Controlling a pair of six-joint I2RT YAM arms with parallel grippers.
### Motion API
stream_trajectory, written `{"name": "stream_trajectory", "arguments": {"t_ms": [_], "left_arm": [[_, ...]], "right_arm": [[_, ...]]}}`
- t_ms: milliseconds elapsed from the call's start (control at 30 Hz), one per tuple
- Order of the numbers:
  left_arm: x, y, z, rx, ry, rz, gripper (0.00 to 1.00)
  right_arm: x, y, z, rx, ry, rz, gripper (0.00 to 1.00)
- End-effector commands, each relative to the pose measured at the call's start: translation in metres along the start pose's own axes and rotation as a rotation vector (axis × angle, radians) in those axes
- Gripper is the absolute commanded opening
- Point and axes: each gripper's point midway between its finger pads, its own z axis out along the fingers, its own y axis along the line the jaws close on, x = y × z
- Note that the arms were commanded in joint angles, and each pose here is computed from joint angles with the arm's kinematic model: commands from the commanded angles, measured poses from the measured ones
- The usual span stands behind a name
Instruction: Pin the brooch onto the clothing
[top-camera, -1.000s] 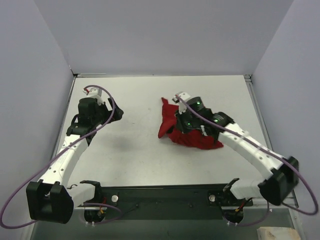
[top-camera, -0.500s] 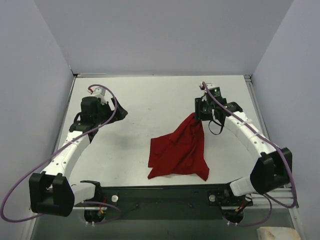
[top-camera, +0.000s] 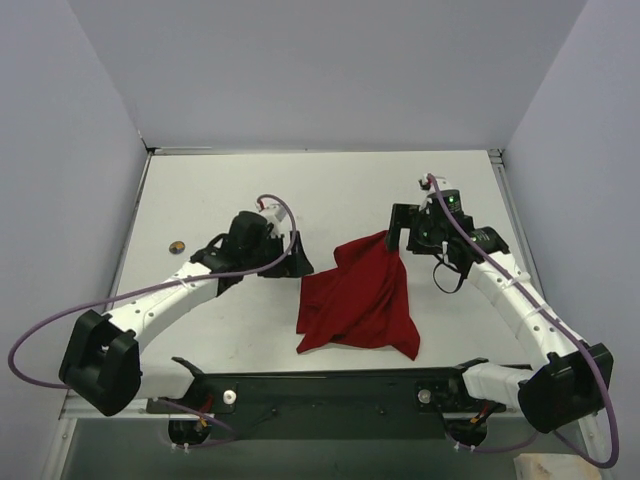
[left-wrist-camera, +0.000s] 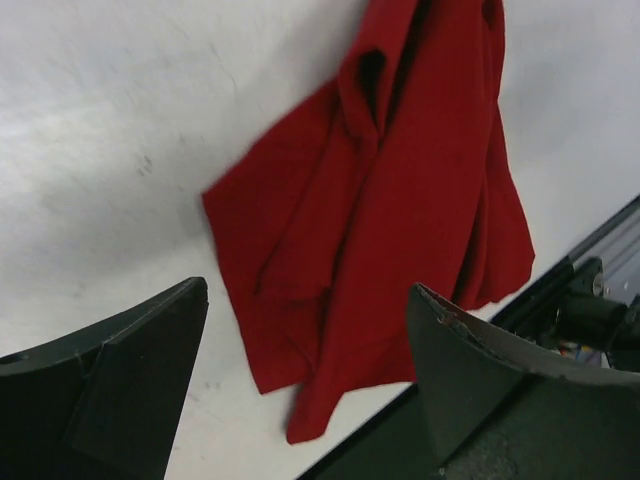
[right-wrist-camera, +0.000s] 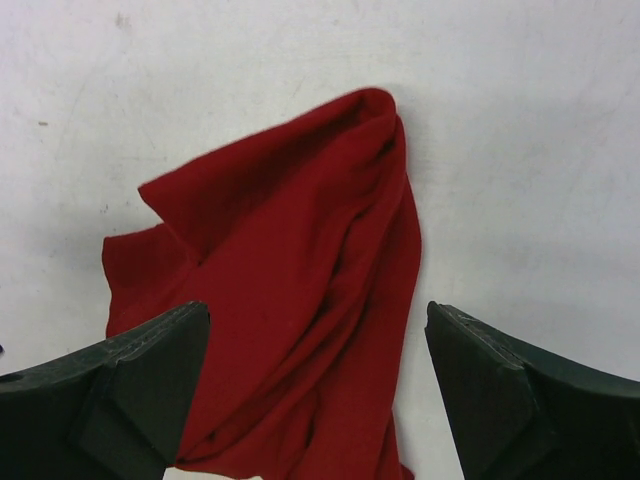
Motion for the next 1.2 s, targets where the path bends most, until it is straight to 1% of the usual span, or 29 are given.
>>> {"name": "stream_trajectory", "arguments": {"t_ms": [0,33,67,133,167,233,267,333,367,433,567,700,767,800,867,933,967,1000,1033,1067,1167], "left_arm": [[0.072,-0.021,0.005,0.036,0.179,-0.066,0.88],[0.092,-0.016,0.004,0.014,0.221,-0.102,0.88],[0.107,-0.021,0.002,0.019,0.254,-0.100,0.87],[0.123,-0.020,-0.003,0.005,0.272,-0.118,0.84],[0.137,-0.014,-0.006,-0.019,0.297,-0.153,0.83],[0.154,-0.012,-0.011,-0.032,0.324,-0.185,0.81],[0.167,-0.002,-0.013,-0.064,0.343,-0.199,0.80],[0.178,-0.002,-0.014,-0.062,0.353,-0.222,0.78],[0.189,0.007,-0.015,-0.081,0.367,-0.233,0.77],[0.191,0.005,-0.012,-0.056,0.348,-0.256,0.74],[0.196,0.001,-0.007,-0.013,0.351,-0.289,0.57],[0.201,0.005,0.002,-0.032,0.362,-0.279,0.54],[0.197,0.002,0.007,-0.019,0.349,-0.267,0.47],[0.199,0.003,0.010,-0.020,0.353,-0.263,0.38],[0.187,-0.007,0.016,0.017,0.326,-0.238,0.20],[0.169,-0.019,0.018,0.045,0.285,-0.192,0.00],[0.140,-0.038,0.019,0.080,0.231,-0.167,0.00],[0.127,-0.042,0.014,0.069,0.213,-0.147,0.00],[0.107,-0.048,0.011,0.077,0.171,-0.085,0.00],[0.060,-0.076,0.002,0.120,0.073,-0.051,0.00],[-0.008,-0.098,-0.020,0.140,-0.045,0.039,0.00]], "right_arm": [[0.042,-0.003,0.000,0.005,0.106,0.036,0.93],[0.044,-0.004,0.000,0.007,0.108,0.040,0.93],[0.048,-0.004,-0.001,0.006,0.116,0.039,0.93],[0.053,-0.006,-0.001,0.013,0.123,0.040,0.93],[0.054,-0.007,-0.001,0.015,0.126,0.039,0.93],[0.056,-0.008,0.000,0.022,0.128,0.041,0.93],[0.056,-0.009,0.000,0.024,0.129,0.040,0.93],[0.057,-0.009,0.001,0.028,0.131,0.041,0.93],[0.056,-0.009,0.001,0.028,0.129,0.043,0.93],[0.057,-0.008,0.001,0.026,0.133,0.045,0.93],[0.057,-0.010,0.001,0.032,0.131,0.046,0.93],[0.056,-0.011,-0.002,0.037,0.119,0.045,0.93],[0.056,-0.010,-0.003,0.032,0.118,0.044,0.93],[0.056,-0.010,-0.004,0.028,0.118,0.046,0.93],[0.055,-0.010,-0.007,0.028,0.108,0.047,0.93],[0.054,-0.010,-0.012,0.024,0.098,0.041,0.93],[0.052,-0.010,-0.014,0.022,0.089,0.040,0.93],[0.052,-0.010,-0.016,0.022,0.087,0.037,0.93],[0.048,-0.010,-0.021,0.021,0.072,0.033,0.93],[0.046,-0.010,-0.023,0.021,0.063,0.027,0.92],[0.034,-0.008,-0.035,0.010,0.022,0.010,0.92]]}}
